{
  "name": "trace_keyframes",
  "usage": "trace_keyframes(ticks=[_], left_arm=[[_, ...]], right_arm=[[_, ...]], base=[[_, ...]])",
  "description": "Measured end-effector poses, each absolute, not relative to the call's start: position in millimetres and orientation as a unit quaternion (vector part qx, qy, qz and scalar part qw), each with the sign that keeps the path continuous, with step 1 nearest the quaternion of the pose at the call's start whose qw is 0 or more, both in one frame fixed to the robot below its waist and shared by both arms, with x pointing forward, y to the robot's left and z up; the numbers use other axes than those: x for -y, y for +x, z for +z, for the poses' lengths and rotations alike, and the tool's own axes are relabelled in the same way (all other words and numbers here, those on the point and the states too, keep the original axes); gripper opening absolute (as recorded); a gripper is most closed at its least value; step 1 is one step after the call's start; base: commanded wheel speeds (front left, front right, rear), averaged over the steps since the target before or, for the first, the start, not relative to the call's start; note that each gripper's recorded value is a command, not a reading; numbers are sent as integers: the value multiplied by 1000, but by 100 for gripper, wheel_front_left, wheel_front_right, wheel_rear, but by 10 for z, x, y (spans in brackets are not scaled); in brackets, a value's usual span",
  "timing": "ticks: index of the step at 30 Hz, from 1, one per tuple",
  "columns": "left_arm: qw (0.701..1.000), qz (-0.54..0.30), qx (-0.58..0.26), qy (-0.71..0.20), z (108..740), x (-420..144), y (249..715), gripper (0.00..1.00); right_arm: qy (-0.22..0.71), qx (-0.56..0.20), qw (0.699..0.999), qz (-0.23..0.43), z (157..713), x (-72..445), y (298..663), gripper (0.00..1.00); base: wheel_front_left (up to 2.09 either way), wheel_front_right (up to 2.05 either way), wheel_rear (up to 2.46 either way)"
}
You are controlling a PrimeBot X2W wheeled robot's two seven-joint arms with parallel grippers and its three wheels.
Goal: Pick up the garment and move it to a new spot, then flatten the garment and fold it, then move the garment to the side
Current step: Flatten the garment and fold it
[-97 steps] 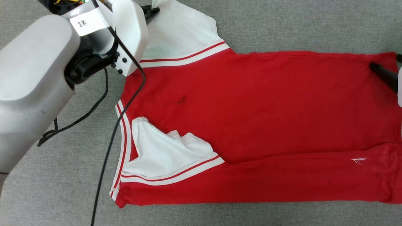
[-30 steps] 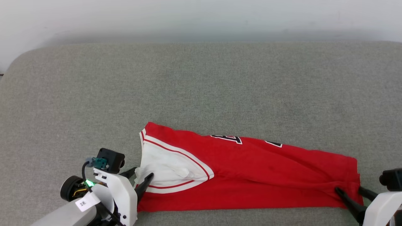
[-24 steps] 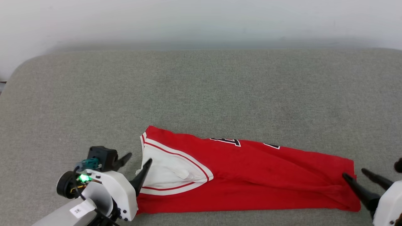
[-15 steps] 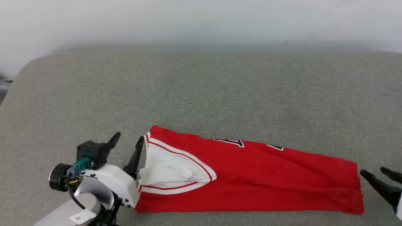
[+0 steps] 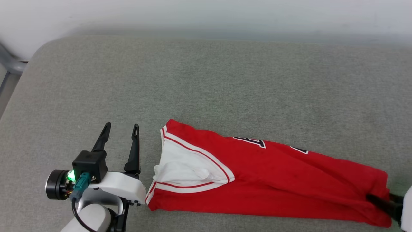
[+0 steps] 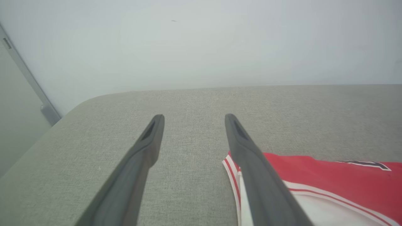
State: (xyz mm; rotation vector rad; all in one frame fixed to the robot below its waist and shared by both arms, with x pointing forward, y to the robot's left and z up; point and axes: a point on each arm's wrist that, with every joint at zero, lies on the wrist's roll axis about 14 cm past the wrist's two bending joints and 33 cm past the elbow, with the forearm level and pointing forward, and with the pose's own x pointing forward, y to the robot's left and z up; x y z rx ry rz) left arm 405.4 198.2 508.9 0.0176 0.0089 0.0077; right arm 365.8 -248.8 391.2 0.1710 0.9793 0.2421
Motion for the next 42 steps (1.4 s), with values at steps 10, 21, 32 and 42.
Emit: trace_keyframes(ticks=[10, 21, 32, 42], left_arm=[[999, 52, 9, 9, 5016, -2101, 3922, 100], [997, 68, 16, 14, 4967, -2120, 3807, 100], [997, 69, 26, 28, 5000, -2109, 3729, 100], [996, 75, 34, 32, 5044, -2138, 3648, 100]], right_arm=[[92, -494, 853, 144, 3663, 2198, 3667, 100], [94, -471, 860, 176, 3681, 1969, 3710, 100], [88, -440, 881, 149, 3779, 2205, 3790, 0], [31, -448, 891, 61, 3857, 2990, 3739, 0]], base=[[0, 0, 0], [0, 0, 0], [0, 0, 0], [0, 0, 0]])
